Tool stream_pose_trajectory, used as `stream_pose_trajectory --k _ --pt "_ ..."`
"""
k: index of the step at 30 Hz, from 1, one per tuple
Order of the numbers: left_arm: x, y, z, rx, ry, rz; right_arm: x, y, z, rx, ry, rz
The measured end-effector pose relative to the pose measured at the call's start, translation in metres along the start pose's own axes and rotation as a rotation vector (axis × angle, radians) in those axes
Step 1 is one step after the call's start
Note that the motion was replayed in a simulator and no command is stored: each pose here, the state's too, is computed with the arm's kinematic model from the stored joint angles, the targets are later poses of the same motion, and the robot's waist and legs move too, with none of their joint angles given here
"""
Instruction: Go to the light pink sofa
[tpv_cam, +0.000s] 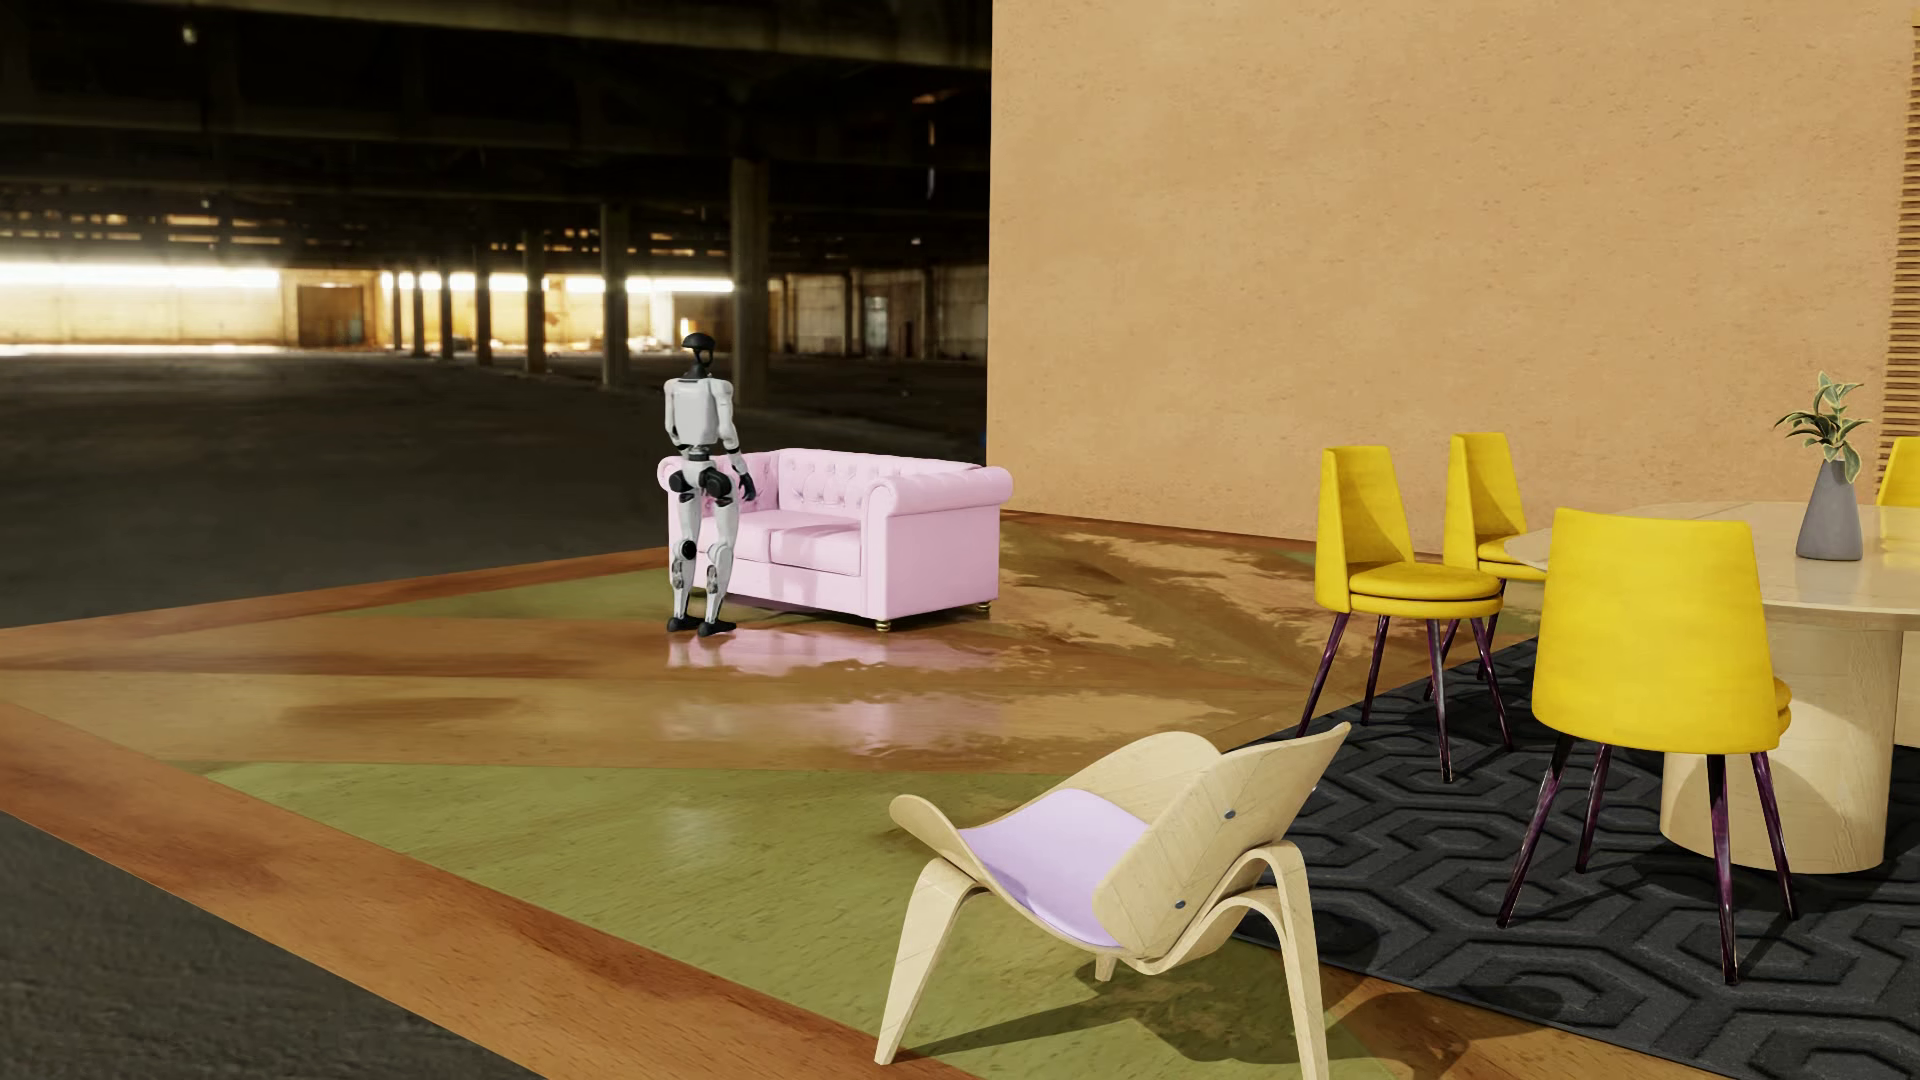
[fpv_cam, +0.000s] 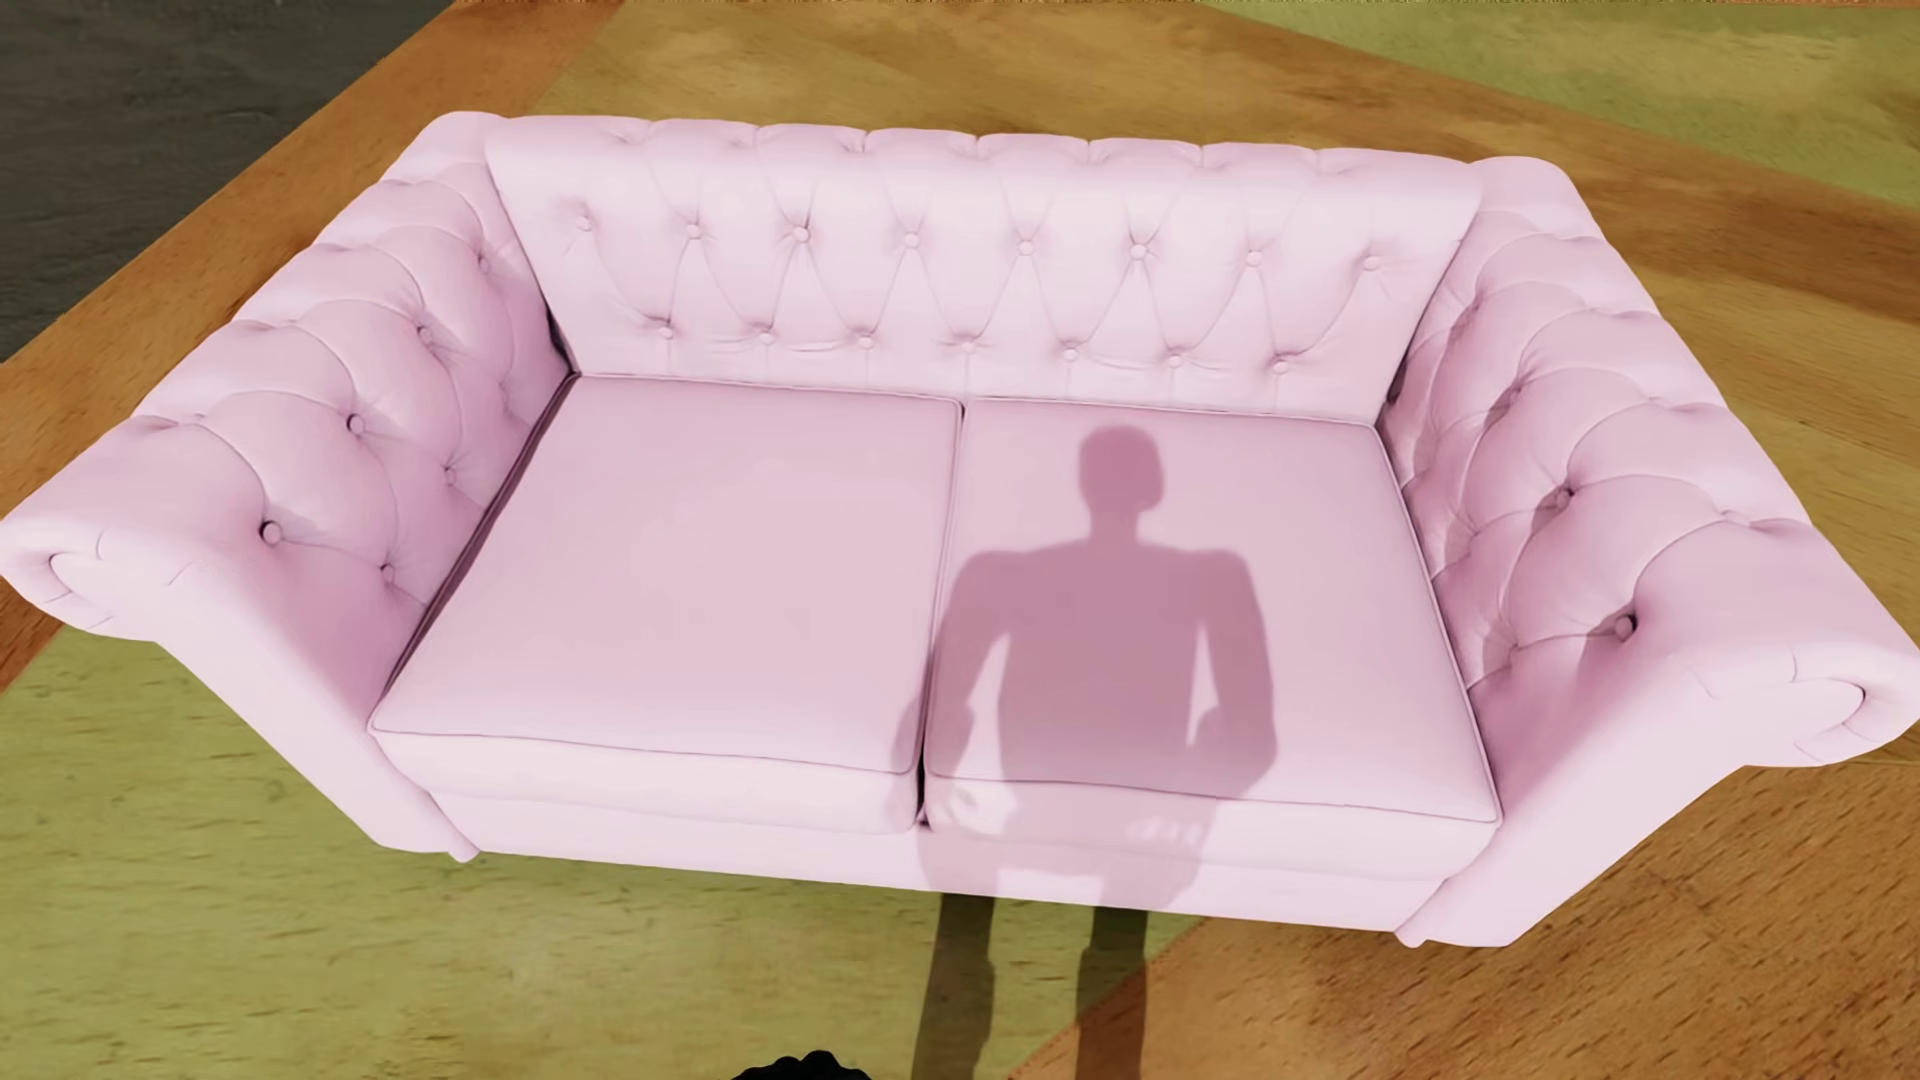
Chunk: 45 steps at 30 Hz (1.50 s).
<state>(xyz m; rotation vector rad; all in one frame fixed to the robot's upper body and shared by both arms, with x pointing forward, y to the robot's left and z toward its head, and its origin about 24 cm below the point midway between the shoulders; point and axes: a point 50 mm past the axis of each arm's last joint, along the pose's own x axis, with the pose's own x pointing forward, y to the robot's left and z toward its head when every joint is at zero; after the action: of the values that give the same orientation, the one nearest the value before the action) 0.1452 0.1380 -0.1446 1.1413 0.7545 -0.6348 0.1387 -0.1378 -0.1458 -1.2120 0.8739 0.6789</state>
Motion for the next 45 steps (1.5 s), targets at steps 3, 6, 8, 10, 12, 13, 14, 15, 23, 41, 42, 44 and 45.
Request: stream_pose_trajectory --k 3,6,8,10,12,13,14,15,23,41,42,44,45 --pt "-0.001 -0.004 -0.004 -0.004 0.019 -0.010 0.000 0.002 -0.006 -0.004 0.030 0.003" --pt "-0.003 -0.009 -0.009 -0.005 0.037 -0.032 -0.001 0.006 -0.011 0.002 0.052 0.008" --pt "-0.003 -0.011 -0.011 -0.013 0.045 -0.039 -0.001 0.007 -0.012 -0.001 0.054 0.010" --pt "-0.005 -0.015 -0.014 -0.001 0.051 -0.048 -0.001 0.009 -0.012 0.005 0.056 0.023" --pt "-0.006 -0.018 -0.014 0.000 0.054 -0.052 -0.002 0.010 -0.014 0.009 0.053 0.023" --pt "-0.006 -0.019 -0.014 -0.012 0.058 -0.054 -0.001 0.010 -0.014 0.006 0.052 0.019" --pt "-0.006 -0.019 -0.014 -0.019 0.060 -0.056 -0.001 0.009 -0.014 0.004 0.052 0.016" --pt "-0.006 -0.019 -0.013 -0.016 0.059 -0.056 -0.001 0.009 -0.014 0.004 0.050 0.014" --pt "-0.004 -0.011 -0.009 0.026 0.021 -0.039 -0.001 0.005 -0.008 -0.013 0.028 0.005" --pt "-0.008 -0.021 -0.014 0.068 0.020 -0.083 -0.002 0.011 -0.012 -0.013 0.032 0.014" --pt "-0.008 -0.021 -0.015 0.068 0.023 -0.082 -0.002 0.012 -0.013 -0.011 0.033 0.014" --pt "-0.008 -0.020 -0.016 0.068 0.028 -0.082 -0.003 0.012 -0.014 -0.005 0.036 0.013" --pt "-0.007 -0.019 -0.016 0.069 0.028 -0.079 -0.003 0.013 -0.012 -0.004 0.036 0.012"
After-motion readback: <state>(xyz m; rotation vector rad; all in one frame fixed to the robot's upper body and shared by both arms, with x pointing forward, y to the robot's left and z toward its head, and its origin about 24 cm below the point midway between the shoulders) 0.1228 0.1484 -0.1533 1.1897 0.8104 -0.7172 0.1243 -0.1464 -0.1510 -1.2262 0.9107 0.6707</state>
